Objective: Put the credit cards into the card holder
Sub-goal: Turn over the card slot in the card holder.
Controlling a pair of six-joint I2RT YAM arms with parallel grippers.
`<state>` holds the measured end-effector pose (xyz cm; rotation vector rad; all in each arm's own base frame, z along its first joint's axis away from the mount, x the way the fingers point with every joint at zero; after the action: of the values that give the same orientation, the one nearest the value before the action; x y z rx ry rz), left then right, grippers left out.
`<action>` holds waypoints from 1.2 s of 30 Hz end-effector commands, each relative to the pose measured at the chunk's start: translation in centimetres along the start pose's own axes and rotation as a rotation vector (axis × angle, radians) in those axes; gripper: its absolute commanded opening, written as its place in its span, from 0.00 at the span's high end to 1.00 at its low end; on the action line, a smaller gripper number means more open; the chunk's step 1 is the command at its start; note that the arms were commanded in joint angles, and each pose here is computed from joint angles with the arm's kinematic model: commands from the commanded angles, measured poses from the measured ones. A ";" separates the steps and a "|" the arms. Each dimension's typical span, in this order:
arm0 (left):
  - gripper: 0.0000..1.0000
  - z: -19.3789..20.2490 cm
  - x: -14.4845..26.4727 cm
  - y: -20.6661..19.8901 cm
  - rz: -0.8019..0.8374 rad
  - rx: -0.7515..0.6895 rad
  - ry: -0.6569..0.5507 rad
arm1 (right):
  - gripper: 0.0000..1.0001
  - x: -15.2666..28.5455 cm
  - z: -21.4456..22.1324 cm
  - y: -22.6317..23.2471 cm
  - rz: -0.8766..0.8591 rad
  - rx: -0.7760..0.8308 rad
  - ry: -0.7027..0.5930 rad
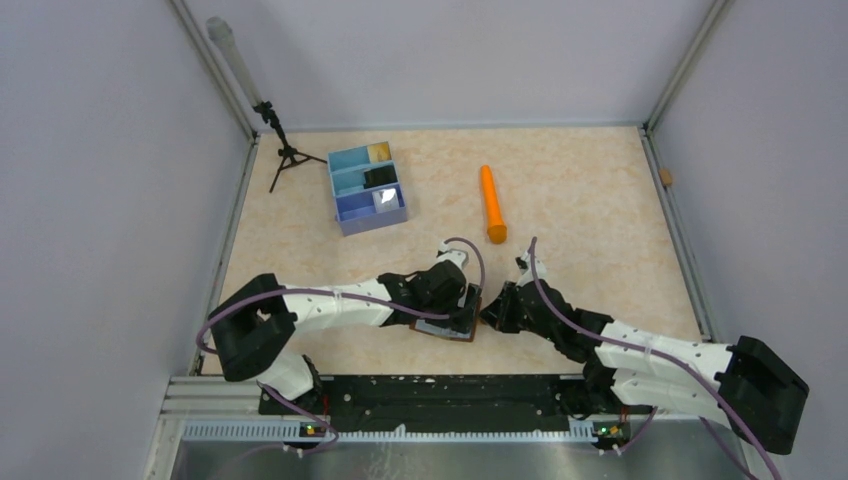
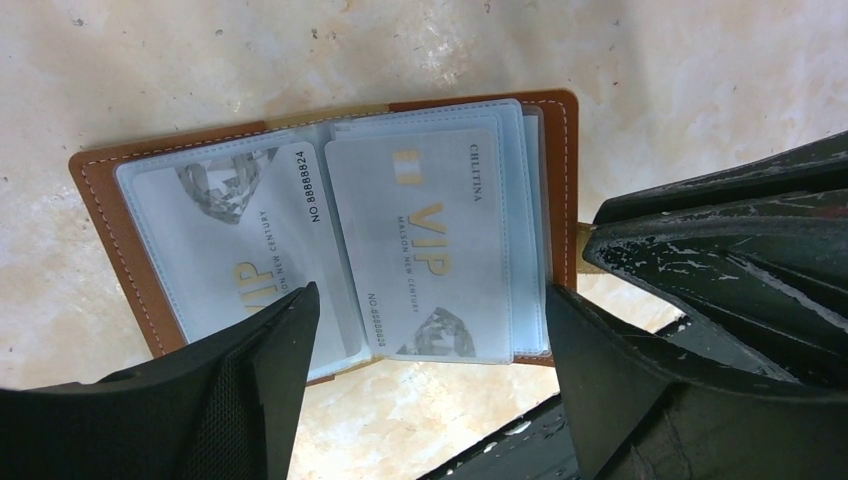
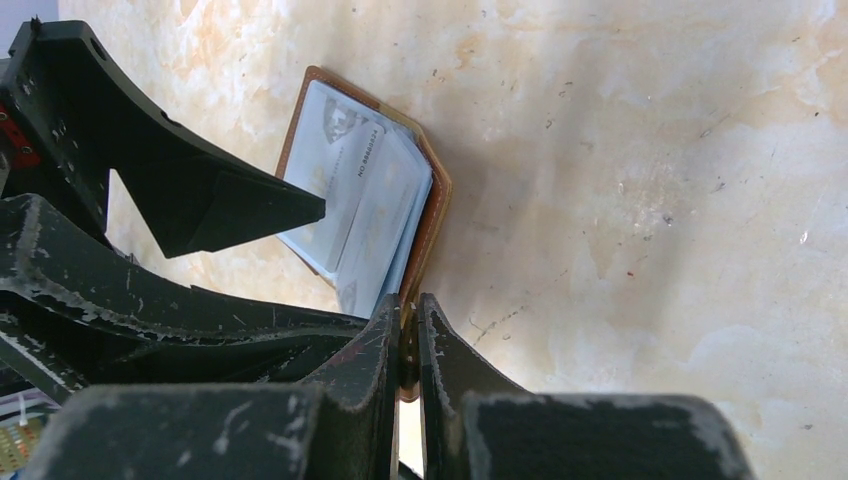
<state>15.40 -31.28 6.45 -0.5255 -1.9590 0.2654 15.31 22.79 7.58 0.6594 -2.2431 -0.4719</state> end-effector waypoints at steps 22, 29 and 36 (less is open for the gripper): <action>0.19 -1.7 1.1 1.0 -0.162 -0.036 -0.131 | 1.00 0.3 -1.1 0.0 0.003 -0.015 -0.055; 0.19 -1.9 1.5 1.4 -0.172 -0.023 -0.155 | 1.00 0.3 -1.0 0.0 0.004 -0.018 -0.052; 0.18 -2.0 1.7 1.9 -0.195 -0.023 -0.165 | 1.00 0.3 -0.9 -0.2 0.010 -0.020 -0.050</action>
<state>16.58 -29.14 6.74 -0.3474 -2.1183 0.1441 15.56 22.45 7.90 0.6410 -2.2669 -0.4780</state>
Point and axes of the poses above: each gripper's point midway between its finger pads, its own x axis back along the fingers, its own y axis along the line the jaws close on, z = x × y, the point moved 2 cm from there along x, back along the fingers, and after that the axes turned 10 degrees about x, right-handed, at the moved point
